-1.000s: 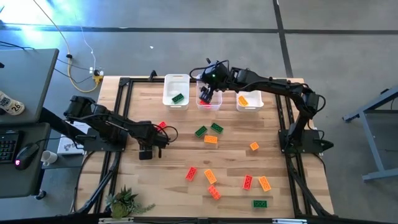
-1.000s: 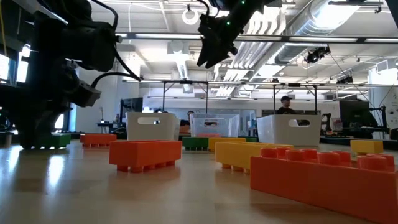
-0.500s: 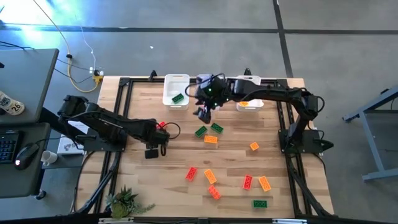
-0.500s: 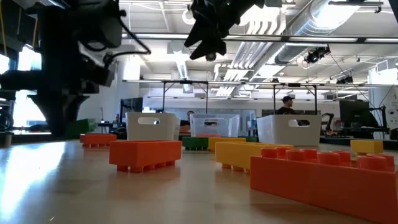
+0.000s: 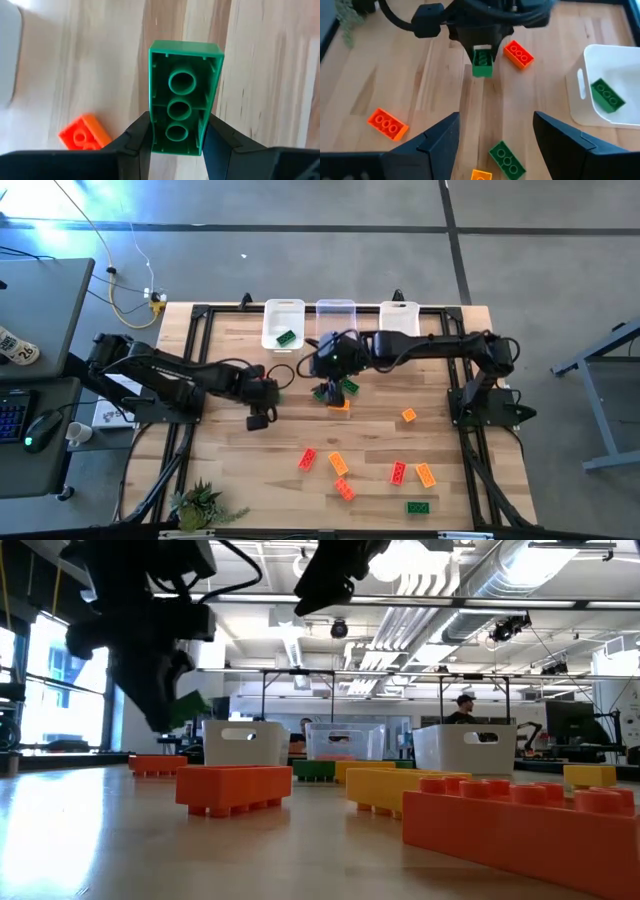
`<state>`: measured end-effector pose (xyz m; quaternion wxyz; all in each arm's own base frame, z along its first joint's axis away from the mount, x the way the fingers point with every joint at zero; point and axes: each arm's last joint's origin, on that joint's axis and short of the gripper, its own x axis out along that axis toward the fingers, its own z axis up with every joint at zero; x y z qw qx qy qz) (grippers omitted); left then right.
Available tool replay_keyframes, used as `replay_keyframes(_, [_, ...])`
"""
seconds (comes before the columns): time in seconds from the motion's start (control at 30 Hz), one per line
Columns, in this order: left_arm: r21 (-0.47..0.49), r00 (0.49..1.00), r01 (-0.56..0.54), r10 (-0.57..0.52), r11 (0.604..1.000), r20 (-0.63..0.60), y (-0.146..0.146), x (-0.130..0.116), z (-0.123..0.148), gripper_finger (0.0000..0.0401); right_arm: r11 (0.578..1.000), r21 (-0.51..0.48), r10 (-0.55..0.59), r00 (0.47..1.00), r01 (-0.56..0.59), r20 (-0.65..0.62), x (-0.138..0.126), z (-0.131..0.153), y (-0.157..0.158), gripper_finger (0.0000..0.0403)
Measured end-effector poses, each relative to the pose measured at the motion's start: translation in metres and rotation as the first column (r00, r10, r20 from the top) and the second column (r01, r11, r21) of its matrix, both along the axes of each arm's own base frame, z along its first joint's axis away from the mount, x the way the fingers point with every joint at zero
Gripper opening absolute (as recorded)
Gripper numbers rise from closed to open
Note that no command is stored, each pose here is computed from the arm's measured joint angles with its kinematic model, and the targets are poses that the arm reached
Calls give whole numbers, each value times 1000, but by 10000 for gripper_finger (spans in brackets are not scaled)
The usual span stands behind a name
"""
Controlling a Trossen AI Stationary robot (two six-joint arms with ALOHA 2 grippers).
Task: Sort & place blocks by color
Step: Put the green game piece into the left white bin
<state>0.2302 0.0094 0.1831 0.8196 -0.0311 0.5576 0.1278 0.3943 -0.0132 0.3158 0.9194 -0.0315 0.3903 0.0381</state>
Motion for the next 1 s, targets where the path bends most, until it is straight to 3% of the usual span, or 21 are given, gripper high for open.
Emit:
replay_keyframes(0.3, [26,978,4,-10,1000,209,8,18,10,105,999,-41,4,1000,-4,-1,0,0,18,239])
replay_keyframes(0.6, [75,892,26,-57,997,448,9,38,26,105,999,-42,11,1000,-11,0,0,0,22,239])
replay_keyframes(0.8, [96,832,24,-73,995,550,10,45,36,105,999,-39,8,1000,-7,22,2,1,22,239])
replay_keyframes(1.0, [116,808,18,-83,993,583,10,47,39,105,999,-39,7,999,-6,44,3,3,22,239])
